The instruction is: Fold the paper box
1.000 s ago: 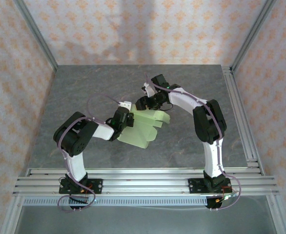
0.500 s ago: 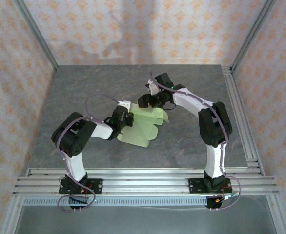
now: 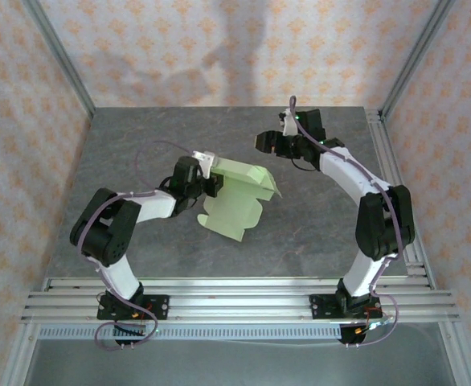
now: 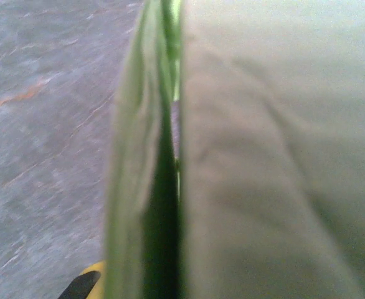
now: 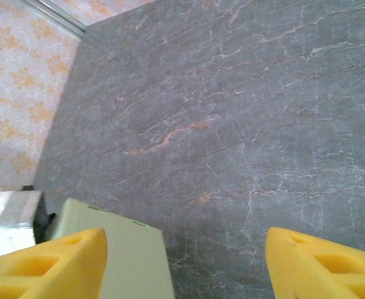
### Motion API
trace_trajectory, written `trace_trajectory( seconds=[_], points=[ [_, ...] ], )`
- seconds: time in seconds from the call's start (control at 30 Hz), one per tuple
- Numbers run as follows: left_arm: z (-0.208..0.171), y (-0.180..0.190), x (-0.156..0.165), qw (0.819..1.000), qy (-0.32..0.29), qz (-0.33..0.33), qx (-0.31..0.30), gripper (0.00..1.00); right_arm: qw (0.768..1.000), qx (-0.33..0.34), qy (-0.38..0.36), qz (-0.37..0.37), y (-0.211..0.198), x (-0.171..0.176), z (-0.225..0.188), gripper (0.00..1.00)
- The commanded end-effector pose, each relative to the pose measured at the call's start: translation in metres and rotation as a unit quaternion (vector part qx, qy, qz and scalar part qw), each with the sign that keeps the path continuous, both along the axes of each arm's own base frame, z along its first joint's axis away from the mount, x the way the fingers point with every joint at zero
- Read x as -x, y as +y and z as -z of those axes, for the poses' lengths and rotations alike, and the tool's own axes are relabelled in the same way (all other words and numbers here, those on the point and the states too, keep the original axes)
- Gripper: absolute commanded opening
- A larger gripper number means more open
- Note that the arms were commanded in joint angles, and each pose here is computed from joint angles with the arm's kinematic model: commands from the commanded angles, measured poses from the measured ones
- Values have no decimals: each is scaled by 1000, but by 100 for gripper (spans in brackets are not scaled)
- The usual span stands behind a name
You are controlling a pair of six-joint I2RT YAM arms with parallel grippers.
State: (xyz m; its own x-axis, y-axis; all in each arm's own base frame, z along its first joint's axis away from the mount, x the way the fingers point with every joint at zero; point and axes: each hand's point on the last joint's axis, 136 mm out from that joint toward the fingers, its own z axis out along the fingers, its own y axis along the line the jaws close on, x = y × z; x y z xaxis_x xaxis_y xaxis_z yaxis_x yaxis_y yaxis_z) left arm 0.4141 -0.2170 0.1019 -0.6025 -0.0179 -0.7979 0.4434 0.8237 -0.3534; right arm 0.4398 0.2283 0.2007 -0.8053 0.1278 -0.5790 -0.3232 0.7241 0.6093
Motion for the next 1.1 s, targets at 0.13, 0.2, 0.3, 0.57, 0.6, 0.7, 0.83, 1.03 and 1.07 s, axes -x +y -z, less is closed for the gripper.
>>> trace_trajectory(
  seconds=[0.13, 0.2, 0.3, 0.57, 0.6, 0.7, 0.83, 1.03, 1.07],
  points=[
    [-64, -23, 17, 995, -32, 83, 38, 0, 998, -43, 1, -43, 14, 14, 6, 64],
    [-73, -28, 20, 994, -34, 95, 51, 0, 996, -61, 6, -68, 25, 23, 6, 63],
    [-79, -33, 22, 992, -36, 106, 64, 0, 992, -68, -1, -105, 41, 36, 4, 62],
    [-92, -36, 17, 991, -39, 91, 86, 0, 979, -83, -21, -186, 82, 67, -5, 60],
    [-94, -37, 16, 991, -40, 89, 91, 0, 978, -83, -21, -191, 86, 70, -5, 60],
    [-97, -38, 10, 991, -38, 80, 97, 0, 975, -80, -21, -204, 95, 77, -1, 60],
    [-101, -40, 4, 991, -40, 78, 103, 0, 974, -76, -17, -211, 98, 80, 6, 60],
    [-100, -39, 1, 992, -39, 74, 91, 0, 977, -65, -28, -201, 93, 77, 5, 60],
    [-99, -38, 0, 993, -40, 72, 88, 0, 980, -58, -37, -185, 87, 72, 2, 60]
  ],
)
